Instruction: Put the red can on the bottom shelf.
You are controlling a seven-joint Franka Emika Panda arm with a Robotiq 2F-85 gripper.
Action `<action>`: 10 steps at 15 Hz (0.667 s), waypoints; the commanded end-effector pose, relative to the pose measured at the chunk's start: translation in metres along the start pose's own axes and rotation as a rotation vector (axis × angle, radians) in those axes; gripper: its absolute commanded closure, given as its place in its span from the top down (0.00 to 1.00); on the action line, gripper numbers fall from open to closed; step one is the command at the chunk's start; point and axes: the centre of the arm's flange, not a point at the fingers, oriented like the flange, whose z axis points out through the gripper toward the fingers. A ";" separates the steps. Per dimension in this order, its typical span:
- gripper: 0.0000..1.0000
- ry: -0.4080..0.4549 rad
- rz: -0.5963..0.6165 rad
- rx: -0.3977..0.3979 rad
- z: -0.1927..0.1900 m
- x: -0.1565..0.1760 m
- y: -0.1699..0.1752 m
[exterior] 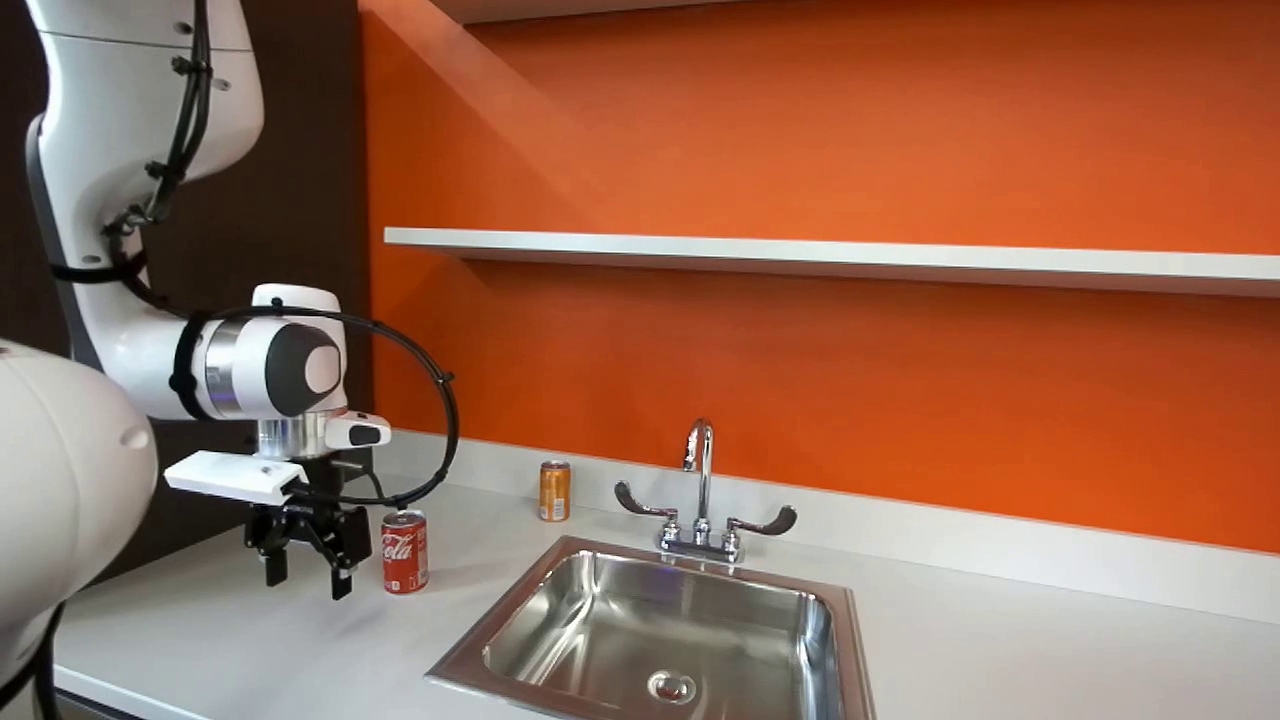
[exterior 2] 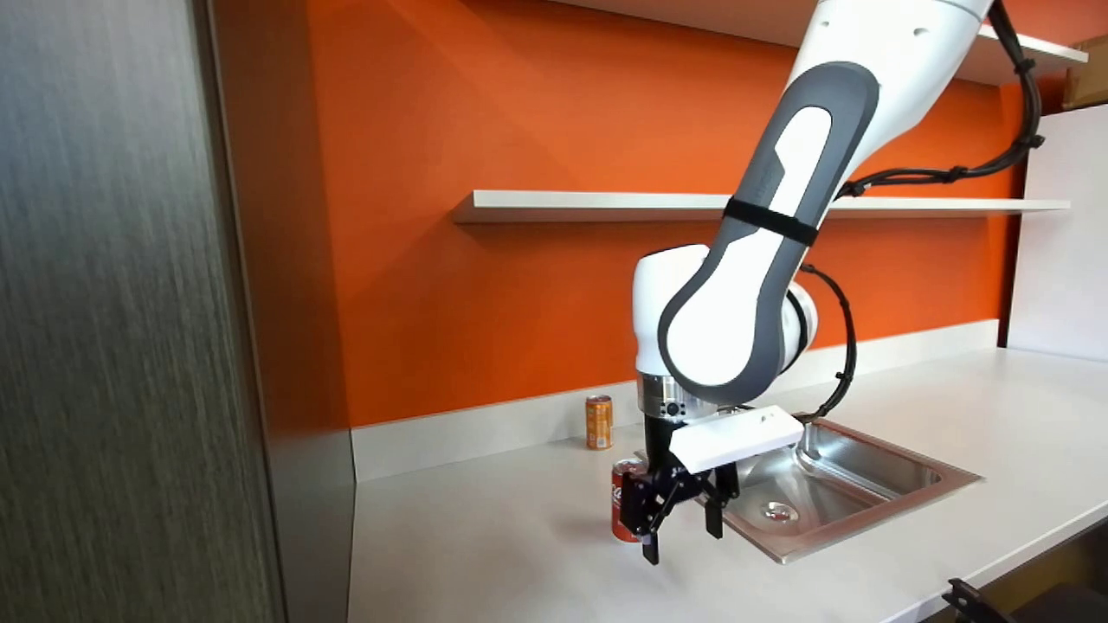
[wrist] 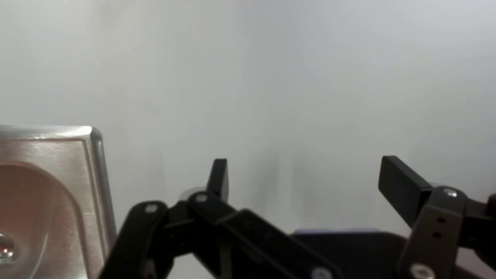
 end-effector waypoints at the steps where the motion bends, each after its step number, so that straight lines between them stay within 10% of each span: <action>1: 1.00 0.030 0.014 -0.010 0.012 0.004 -0.003; 10: 1.00 0.159 0.101 -0.043 0.007 0.021 -0.003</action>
